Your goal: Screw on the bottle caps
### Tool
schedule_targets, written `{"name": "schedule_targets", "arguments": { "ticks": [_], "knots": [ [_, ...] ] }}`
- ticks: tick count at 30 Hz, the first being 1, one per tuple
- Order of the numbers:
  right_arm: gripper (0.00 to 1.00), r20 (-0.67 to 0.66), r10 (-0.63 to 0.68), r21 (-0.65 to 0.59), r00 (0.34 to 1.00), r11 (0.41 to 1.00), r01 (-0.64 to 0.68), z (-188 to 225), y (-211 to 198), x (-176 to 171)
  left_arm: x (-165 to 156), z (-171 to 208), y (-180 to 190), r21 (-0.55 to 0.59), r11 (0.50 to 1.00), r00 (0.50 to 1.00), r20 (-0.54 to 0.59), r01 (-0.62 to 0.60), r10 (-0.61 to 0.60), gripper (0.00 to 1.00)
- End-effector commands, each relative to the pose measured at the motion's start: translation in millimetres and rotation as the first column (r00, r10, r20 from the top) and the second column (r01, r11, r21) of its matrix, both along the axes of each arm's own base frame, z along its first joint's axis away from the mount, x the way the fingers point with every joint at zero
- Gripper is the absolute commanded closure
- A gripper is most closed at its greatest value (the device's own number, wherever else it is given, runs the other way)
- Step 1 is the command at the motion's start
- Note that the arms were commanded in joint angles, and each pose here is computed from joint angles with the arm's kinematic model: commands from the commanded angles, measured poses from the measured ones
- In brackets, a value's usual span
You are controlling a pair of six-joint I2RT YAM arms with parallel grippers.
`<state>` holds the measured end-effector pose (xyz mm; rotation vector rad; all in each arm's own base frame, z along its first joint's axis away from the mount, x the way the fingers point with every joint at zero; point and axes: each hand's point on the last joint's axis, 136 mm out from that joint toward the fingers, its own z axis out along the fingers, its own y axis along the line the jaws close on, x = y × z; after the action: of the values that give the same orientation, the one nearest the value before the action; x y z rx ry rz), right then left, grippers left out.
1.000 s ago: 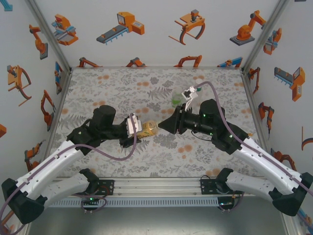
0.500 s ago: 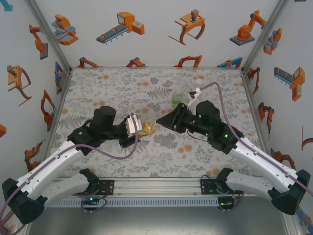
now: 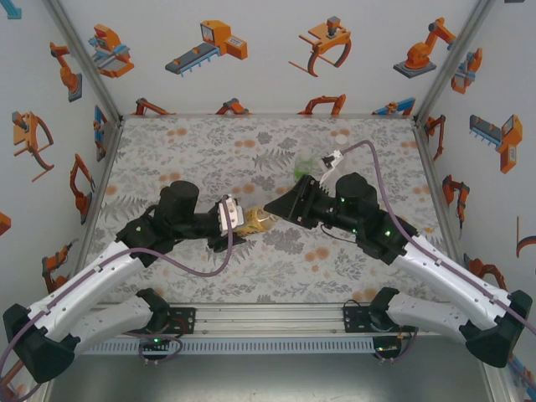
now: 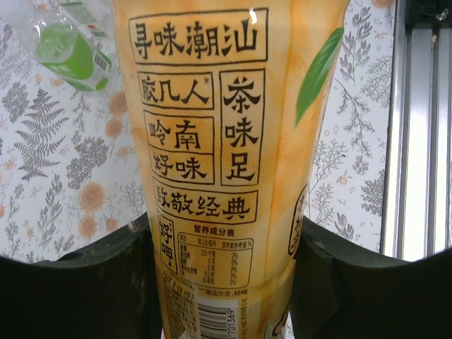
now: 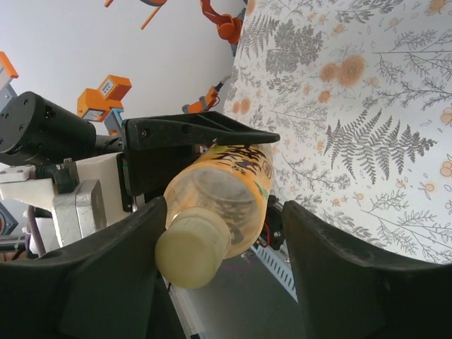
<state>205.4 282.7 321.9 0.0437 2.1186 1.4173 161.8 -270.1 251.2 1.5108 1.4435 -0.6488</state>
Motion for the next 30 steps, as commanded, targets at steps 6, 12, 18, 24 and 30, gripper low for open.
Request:
{"name": "schedule_targets", "arguments": {
  "ticks": [6,12,18,24,30],
  "knots": [
    [0.3,0.245,0.067,-0.028,0.967,0.998,-0.062,54.2,-10.0,-14.2,-8.6,15.9,-6.2,-0.051,0.996,0.997,0.036,0.068,-0.067,1.0],
    [0.31,0.515,0.187,-0.186,0.836,0.977,-0.104,76.3,-23.2,-31.9,-20.0,15.9,-8.3,-0.056,0.99,0.991,0.018,0.133,-0.132,1.0],
    [0.33,0.73,0.499,-0.438,0.466,0.866,-0.241,86.2,-26.9,-82.8,-33.8,13.2,-10.4,-0.053,0.976,0.977,-0.015,0.21,-0.211,1.0],
    [0.36,0.666,0.734,-0.662,0.131,0.663,-0.349,66.1,-27.3,-121.4,-39.2,10.9,-11.1,-0.048,0.969,0.969,-0.027,0.244,-0.246,1.0],
    [0.39,0.661,0.745,-0.687,0.089,0.649,-0.326,63.3,-17.4,-111.6,-43.6,9.3,-11.1,-0.04,0.964,0.964,-0.032,0.263,-0.264,1.0]
  ]
}}
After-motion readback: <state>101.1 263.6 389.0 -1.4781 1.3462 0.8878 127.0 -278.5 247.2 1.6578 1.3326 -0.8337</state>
